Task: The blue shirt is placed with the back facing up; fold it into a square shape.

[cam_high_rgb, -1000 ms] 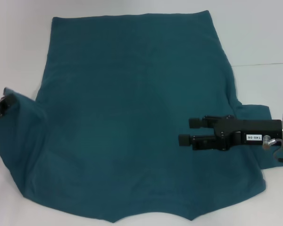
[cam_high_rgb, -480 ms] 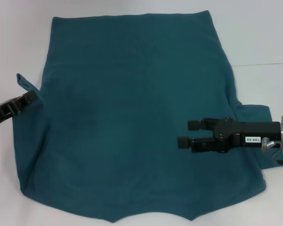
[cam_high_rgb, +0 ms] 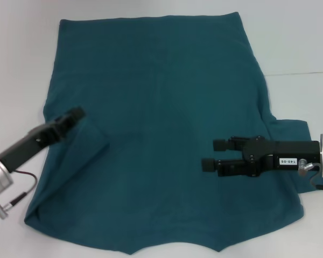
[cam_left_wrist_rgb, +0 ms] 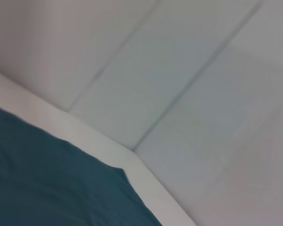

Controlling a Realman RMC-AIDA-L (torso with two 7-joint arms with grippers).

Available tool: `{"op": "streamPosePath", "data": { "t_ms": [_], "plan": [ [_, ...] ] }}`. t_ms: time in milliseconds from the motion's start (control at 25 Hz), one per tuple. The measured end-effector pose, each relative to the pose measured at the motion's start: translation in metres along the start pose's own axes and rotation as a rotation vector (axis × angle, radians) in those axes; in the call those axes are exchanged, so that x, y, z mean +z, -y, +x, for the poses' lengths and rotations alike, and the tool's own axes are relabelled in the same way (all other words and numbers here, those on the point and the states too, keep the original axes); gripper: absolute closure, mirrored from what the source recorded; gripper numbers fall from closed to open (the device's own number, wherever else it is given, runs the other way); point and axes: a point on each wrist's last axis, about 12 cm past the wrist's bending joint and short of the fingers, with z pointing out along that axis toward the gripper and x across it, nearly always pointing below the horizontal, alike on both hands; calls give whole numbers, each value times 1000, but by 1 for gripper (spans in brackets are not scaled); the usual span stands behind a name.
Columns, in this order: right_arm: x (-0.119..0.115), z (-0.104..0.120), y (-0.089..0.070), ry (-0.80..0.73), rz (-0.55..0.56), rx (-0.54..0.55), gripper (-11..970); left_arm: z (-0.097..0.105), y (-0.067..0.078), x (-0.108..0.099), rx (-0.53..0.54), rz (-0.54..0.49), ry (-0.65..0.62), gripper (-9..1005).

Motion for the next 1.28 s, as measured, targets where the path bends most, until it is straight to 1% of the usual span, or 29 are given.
{"op": "streamPosePath", "data": {
  "t_ms": [120,200,280,400,520,640,760,840,1080,1280],
  "plan": [
    [0,0,0,-1,-3,-1,19,13,7,7,110,39,-13,867],
    [0,0,0,-1,-4,0,19,19,9,10,145,51,-16,829],
    [0,0,-1,0,-8,1,19,19,9,10,147,51,-14,792],
    [-1,-1,-1,11,-12,1,19,15,7,7,153,45,5,560],
    [-2,-1,-1,16,-11,2,19,11,3,0,160,24,24,456],
    [-3,-1,0,22,-2,5,19,10,3,-3,164,24,29,351],
    [-9,0,3,48,27,23,19,9,5,-9,169,55,38,217],
    [-14,0,6,71,50,42,18,8,10,-14,177,103,49,128],
    [-29,5,15,91,136,146,18,5,24,-28,214,238,71,84],
    [-44,14,26,134,247,260,18,6,24,-34,222,247,63,47]
  ]
}}
